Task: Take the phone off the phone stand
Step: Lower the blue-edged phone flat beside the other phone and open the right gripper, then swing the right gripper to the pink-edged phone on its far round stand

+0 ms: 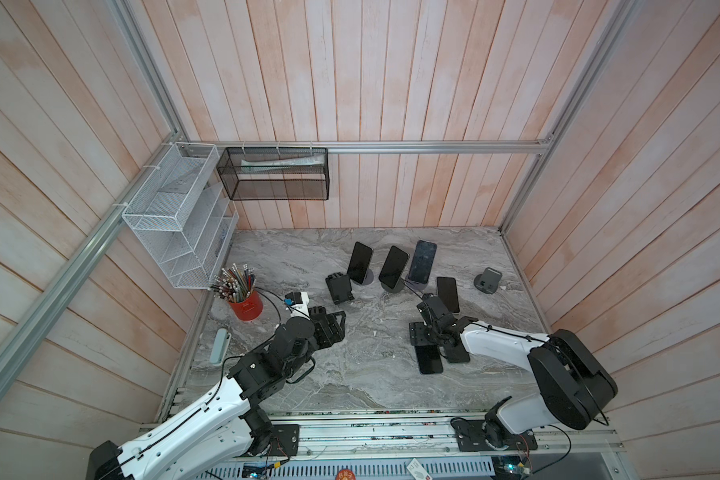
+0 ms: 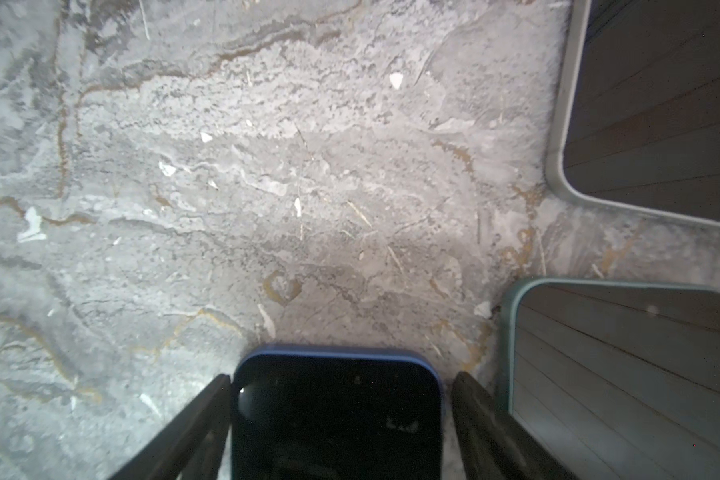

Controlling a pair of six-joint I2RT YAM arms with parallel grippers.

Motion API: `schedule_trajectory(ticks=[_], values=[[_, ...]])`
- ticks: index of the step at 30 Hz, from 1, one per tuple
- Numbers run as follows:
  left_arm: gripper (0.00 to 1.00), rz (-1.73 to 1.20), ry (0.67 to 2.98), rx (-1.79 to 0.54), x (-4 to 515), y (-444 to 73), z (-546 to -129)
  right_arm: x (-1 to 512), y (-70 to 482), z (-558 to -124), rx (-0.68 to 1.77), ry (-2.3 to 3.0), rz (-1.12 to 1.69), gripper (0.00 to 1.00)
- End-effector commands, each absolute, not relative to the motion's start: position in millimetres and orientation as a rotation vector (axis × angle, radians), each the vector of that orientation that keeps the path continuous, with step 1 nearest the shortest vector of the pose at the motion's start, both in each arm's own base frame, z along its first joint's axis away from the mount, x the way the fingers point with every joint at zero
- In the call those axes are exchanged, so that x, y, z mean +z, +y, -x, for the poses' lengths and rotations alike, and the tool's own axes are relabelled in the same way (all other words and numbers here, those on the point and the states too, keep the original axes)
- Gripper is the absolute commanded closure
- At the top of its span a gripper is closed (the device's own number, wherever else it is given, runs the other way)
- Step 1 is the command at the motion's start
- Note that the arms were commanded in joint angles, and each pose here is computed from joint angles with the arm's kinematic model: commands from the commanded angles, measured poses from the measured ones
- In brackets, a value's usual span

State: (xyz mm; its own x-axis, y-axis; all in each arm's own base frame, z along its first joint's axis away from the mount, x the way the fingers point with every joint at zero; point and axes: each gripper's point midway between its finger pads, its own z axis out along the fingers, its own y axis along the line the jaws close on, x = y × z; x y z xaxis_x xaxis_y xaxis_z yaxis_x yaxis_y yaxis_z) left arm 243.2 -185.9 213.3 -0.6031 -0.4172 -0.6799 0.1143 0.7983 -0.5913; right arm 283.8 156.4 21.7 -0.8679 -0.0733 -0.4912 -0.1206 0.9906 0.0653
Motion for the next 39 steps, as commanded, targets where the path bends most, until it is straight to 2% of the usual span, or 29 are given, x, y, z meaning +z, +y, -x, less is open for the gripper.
schedule_trajectory(ticks=[1,9,15,25,30,39], values=[[0.02,0.157,2.029,-0.730,241,-189,-251,33,156,-292,0.110,2.601,0.131,0.15],[0.01,0.067,2.037,-0.676,250,-194,-254,94,160,-309,0.129,2.481,0.134,0.11],[0.01,0.067,2.030,-0.586,254,-178,-253,152,167,-344,0.156,2.303,0.105,0.08],[0.02,0.152,2.050,-0.680,241,-182,-249,241,172,-404,0.189,2.105,-0.036,0.06],[0.02,0.222,2.062,-0.723,234,-176,-242,255,165,-408,0.173,2.085,-0.068,0.06],[0.02,0.241,2.027,-0.852,228,-171,-223,248,135,-418,0.112,2.092,-0.114,0.03]])
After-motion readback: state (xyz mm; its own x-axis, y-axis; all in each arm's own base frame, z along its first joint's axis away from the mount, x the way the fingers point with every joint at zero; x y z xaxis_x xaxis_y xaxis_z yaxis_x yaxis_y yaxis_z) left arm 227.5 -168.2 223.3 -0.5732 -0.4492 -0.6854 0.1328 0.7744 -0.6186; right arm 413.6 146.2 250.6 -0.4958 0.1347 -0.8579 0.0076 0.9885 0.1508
